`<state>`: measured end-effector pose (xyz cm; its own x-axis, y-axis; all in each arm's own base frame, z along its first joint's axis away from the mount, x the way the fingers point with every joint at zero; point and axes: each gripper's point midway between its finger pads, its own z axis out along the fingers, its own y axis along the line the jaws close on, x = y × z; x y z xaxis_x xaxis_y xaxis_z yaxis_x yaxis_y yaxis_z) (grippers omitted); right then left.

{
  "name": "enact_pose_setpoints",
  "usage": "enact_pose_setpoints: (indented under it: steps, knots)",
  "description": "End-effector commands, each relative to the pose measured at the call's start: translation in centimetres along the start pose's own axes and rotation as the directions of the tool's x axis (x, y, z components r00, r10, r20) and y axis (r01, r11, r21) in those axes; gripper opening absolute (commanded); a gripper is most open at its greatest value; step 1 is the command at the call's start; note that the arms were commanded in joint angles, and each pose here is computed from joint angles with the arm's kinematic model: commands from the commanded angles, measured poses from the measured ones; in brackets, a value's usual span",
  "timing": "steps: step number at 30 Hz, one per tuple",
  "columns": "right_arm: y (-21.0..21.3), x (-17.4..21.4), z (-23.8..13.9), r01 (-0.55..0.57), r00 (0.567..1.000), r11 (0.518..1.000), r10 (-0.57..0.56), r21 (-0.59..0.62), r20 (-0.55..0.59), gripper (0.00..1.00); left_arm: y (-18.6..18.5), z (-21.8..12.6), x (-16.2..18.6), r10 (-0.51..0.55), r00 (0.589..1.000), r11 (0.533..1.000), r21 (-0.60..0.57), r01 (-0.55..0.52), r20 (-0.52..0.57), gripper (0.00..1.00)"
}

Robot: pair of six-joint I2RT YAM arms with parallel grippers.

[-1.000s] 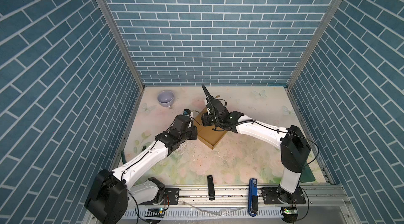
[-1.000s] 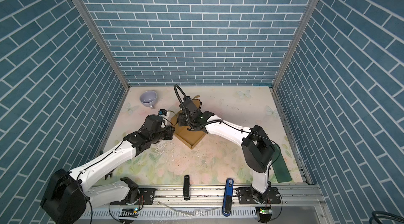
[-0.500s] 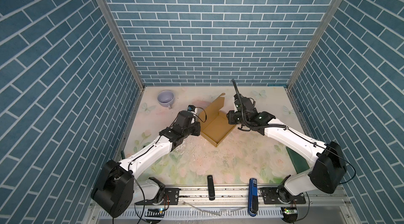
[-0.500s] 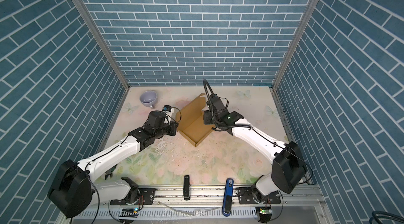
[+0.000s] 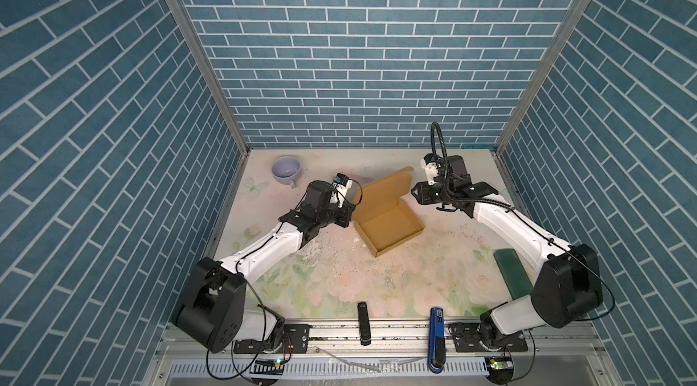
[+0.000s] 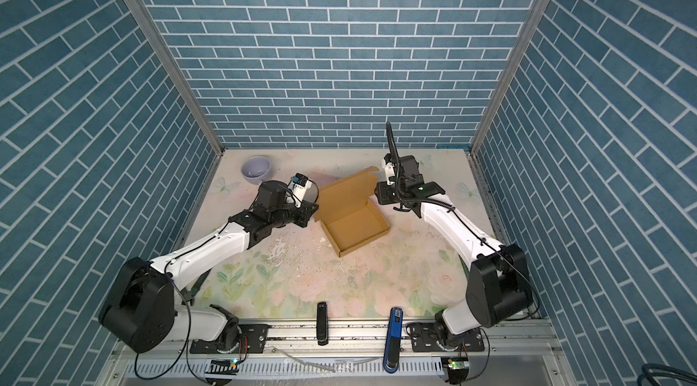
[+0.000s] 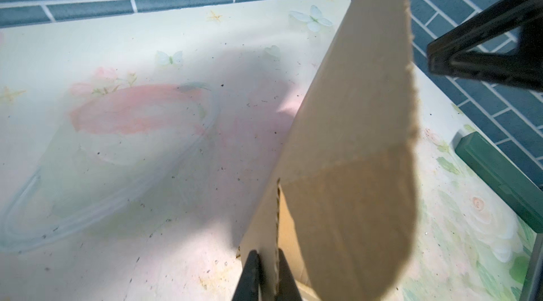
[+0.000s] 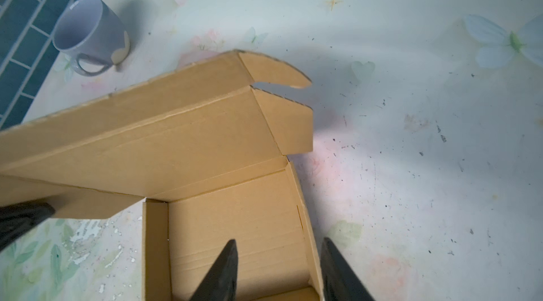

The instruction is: Fold the paper box

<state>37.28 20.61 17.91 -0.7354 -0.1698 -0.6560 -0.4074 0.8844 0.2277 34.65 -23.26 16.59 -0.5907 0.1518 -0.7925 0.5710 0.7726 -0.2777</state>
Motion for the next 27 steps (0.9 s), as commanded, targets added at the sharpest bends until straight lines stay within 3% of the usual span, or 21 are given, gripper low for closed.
enact_pose_setpoints:
  steps: [1, 16, 27]
  knots:
    - [0.6, -0.4, 0.3, 0.099, 0.995, 0.993, -0.101, -0.070, -0.022, 0.47, -0.6, 0.4, -1.9, 0.067, 0.997, 0.995, 0.077, -0.069, 0.031, 0.13]
    - [-3.3, -2.2, 0.6, 0.107, 0.994, 0.993, -0.106, -0.044, 0.025, 0.47, 0.0, 2.0, -2.5, 0.117, 0.993, 0.988, 0.098, -0.116, -0.006, 0.11]
    - [-4.5, -3.5, 1.2, 0.125, 0.985, 0.981, -0.106, -0.145, 0.134, 0.46, 0.2, 2.1, -2.0, 0.115, 0.993, 0.989, 0.094, -0.113, -0.011, 0.11]
